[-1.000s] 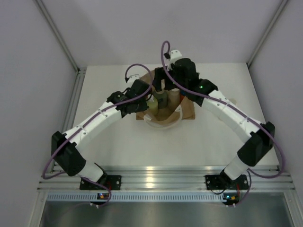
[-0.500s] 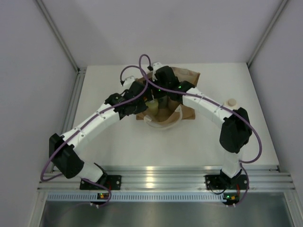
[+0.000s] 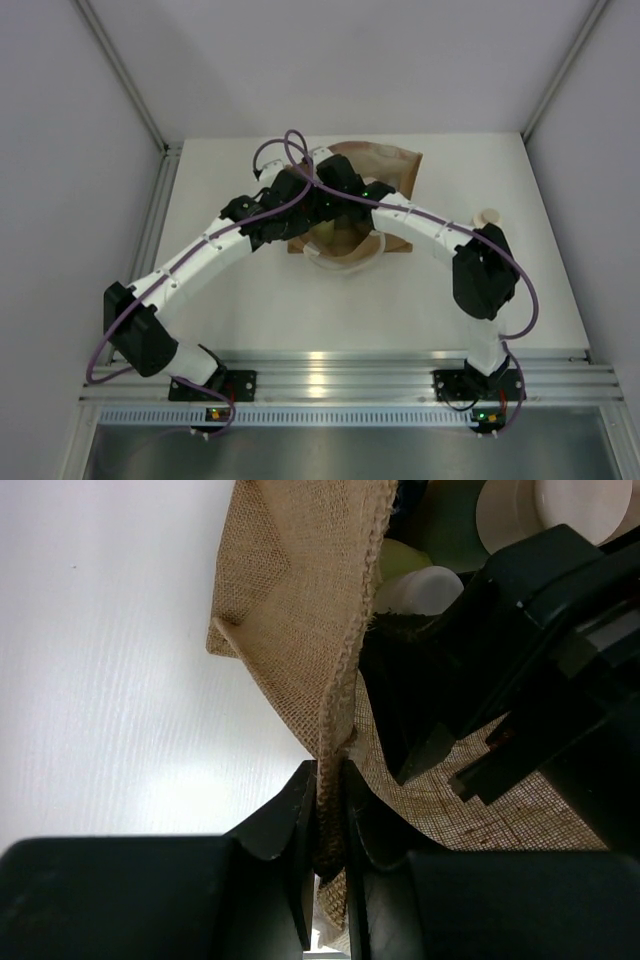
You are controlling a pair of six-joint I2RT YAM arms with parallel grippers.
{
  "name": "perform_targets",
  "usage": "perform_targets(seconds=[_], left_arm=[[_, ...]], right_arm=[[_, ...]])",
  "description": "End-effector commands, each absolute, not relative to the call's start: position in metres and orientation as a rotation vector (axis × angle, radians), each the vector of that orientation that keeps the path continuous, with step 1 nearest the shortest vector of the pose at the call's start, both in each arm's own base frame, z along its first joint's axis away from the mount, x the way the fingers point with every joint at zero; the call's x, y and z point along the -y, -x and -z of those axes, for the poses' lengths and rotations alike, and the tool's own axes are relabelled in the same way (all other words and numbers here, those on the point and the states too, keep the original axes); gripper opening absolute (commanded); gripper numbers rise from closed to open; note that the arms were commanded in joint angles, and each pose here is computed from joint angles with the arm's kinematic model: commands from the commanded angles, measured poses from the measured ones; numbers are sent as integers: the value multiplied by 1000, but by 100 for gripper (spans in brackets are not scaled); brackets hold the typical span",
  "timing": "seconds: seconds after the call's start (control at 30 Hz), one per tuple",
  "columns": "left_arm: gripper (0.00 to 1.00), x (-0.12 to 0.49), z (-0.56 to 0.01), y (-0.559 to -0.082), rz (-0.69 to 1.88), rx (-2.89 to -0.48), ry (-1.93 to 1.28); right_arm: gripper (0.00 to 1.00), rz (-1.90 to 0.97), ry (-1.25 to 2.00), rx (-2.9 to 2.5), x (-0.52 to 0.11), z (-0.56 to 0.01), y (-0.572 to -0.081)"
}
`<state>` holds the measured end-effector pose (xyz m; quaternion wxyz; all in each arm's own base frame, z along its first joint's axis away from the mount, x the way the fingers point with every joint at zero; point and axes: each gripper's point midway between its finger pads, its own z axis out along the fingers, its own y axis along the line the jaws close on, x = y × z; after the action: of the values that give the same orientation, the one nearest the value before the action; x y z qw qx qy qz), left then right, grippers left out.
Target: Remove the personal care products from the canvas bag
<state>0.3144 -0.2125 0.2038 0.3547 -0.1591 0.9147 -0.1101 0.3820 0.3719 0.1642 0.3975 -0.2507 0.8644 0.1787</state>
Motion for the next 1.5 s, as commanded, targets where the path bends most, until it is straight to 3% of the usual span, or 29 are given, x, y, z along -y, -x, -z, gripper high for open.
perform_targets(seconds=[0.0,0.13,0.2,0.23,0.27,0.3,0.83,1.1,1.33,1.47], left_arm=[[0,199,-185,-293,183,-2484,362],[0,200,-184,-291,190,-2493,343],[0,200,-184,-290,190,-2496,334],[0,201,-184,-290,191,-2498,328],[0,200,-185,-290,193,-2495,328],[0,200,-185,-290,193,-2495,328],[0,201,-182,-297,168,-2491,334],[0,198,-184,-300,141,-2474,330],[0,191,-193,-305,109,-2437,312],[0,189,-200,-306,102,-2418,281]], right_arm=[[54,-424,620,-2159,-377,-157,-389],[51,-431,598,-2147,-376,-153,-396],[42,-434,595,-2140,-375,-154,-399],[30,-435,596,-2129,-376,-156,-401],[7,-435,595,-2124,-376,-158,-401],[1,-442,597,-2113,-377,-163,-400],[0,-555,465,-1752,-317,-392,-355],[0,-448,261,-1606,-224,-500,-327],[0,-266,88,-1628,-114,-517,-298],[0,-156,29,-1750,-80,-466,-301]])
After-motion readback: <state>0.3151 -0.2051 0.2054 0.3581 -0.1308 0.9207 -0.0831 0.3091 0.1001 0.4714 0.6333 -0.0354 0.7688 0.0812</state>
